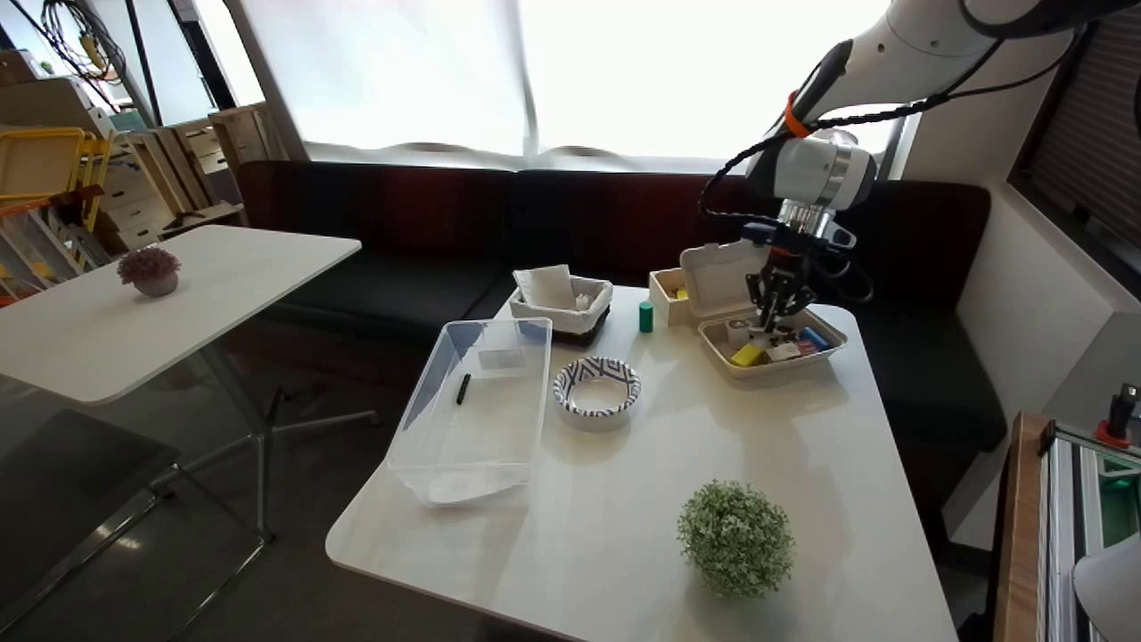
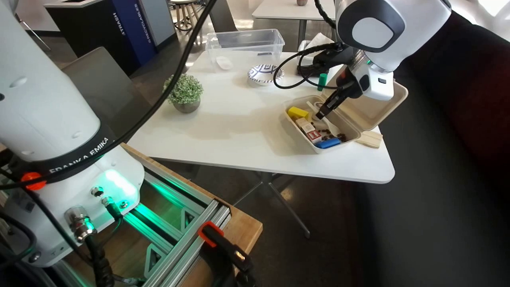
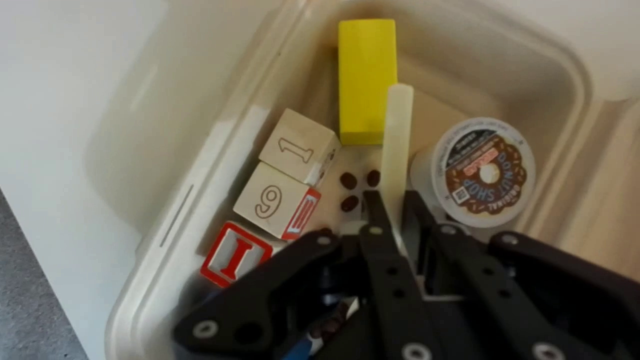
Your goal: Use the plastic spoon to move some of the beans from the takeaway pack to the white plate
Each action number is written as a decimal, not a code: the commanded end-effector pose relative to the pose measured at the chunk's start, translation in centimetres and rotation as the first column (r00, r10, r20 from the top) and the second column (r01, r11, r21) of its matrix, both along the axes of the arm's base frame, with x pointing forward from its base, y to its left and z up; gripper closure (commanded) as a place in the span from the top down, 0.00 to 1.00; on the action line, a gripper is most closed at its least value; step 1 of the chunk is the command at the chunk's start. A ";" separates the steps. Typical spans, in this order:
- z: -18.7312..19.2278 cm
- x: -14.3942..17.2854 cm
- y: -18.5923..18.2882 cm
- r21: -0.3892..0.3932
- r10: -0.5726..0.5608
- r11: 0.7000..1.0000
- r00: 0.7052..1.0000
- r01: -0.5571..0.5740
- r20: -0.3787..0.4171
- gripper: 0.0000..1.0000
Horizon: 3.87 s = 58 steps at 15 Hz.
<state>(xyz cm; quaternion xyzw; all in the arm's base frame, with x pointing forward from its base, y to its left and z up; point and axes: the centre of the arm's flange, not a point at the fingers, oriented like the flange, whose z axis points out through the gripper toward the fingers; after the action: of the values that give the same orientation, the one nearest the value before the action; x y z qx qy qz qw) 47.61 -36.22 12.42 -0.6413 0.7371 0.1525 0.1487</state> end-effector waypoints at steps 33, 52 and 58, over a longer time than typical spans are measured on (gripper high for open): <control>11.5 -3.0 24.7 -0.412 0.895 0.347 0.429 -0.843 -0.123 0.03; 8.3 1.5 39.6 -0.384 0.997 -0.040 -0.013 -0.922 -0.072 0.03; 7.2 5.4 40.6 -0.343 0.989 -0.132 -0.101 -0.930 -0.108 0.03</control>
<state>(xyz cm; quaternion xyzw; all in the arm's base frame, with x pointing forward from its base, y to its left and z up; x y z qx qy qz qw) 50.52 4.12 20.93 -0.9988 0.0408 0.0091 -0.0271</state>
